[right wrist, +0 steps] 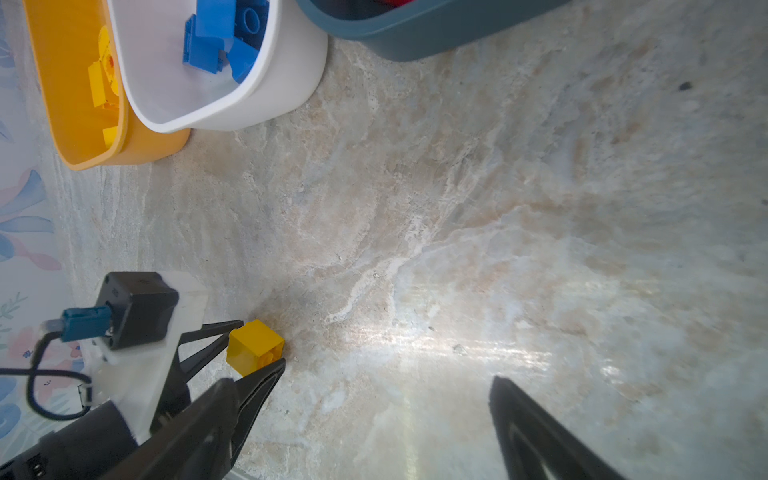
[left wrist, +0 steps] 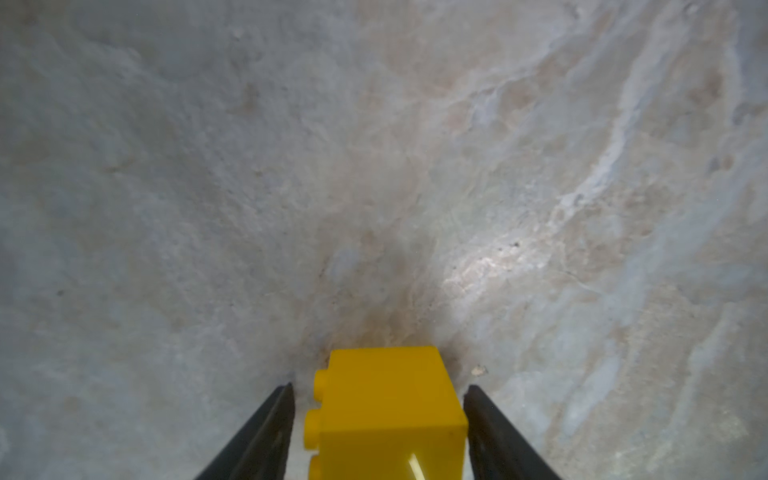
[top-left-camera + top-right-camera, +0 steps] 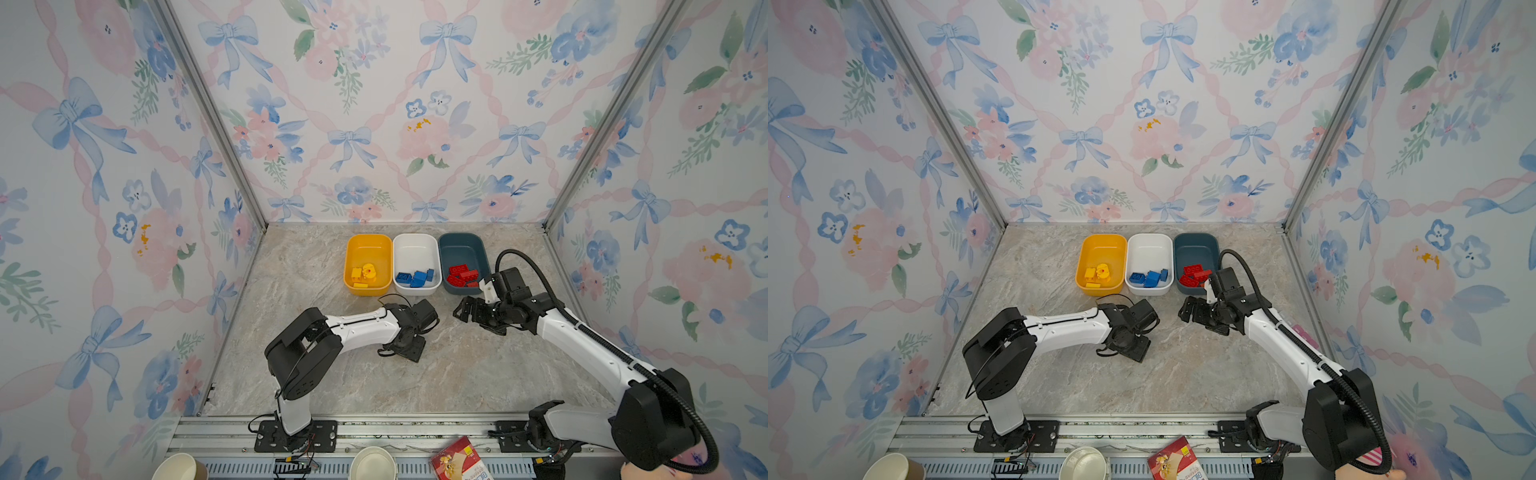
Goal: Sort the legos into containers by color
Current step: 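Lower the left gripper and grasp the yellow brick, then lift and carry the yellow brick over the yellow bin with the left gripper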
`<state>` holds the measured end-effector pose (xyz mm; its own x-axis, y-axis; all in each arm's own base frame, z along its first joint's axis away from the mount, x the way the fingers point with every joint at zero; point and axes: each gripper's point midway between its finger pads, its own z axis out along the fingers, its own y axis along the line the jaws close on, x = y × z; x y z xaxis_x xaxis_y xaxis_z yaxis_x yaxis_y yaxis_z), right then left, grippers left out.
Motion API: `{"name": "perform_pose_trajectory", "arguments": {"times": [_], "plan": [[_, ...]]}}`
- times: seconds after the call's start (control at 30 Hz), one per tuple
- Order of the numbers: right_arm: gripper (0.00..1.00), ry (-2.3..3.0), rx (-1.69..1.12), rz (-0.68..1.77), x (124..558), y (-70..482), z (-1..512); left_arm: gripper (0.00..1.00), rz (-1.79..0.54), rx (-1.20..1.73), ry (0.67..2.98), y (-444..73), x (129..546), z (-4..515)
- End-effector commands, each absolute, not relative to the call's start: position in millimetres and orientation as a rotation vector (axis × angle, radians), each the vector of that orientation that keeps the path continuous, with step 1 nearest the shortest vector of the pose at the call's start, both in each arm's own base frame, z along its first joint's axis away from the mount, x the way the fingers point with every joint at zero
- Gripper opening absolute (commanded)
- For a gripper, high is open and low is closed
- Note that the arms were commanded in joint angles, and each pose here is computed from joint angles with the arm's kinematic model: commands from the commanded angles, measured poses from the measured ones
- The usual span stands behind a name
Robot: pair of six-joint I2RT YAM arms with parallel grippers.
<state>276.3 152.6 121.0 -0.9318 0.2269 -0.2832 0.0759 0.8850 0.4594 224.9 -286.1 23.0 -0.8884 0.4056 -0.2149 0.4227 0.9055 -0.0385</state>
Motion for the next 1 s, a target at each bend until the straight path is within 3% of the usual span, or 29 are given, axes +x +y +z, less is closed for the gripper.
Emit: {"name": "perform_pose_trajectory", "arguments": {"times": [0.0,0.27,0.5,0.97], "plan": [[0.97,2.711,0.238,0.656,276.6,151.6,124.6,0.58,-0.083,0.631,2.862,-284.0,229.5,22.5],[0.97,2.712,0.239,0.654,277.5,151.2,124.3,0.39,-0.093,0.615,2.847,-285.2,232.1,29.0],[0.97,2.712,0.238,0.655,278.5,151.8,124.3,0.38,-0.116,0.519,2.821,-277.6,246.2,45.0],[0.97,2.707,0.233,0.669,281.4,154.4,127.7,0.37,-0.115,0.220,2.620,-236.2,369.3,121.3]]}}
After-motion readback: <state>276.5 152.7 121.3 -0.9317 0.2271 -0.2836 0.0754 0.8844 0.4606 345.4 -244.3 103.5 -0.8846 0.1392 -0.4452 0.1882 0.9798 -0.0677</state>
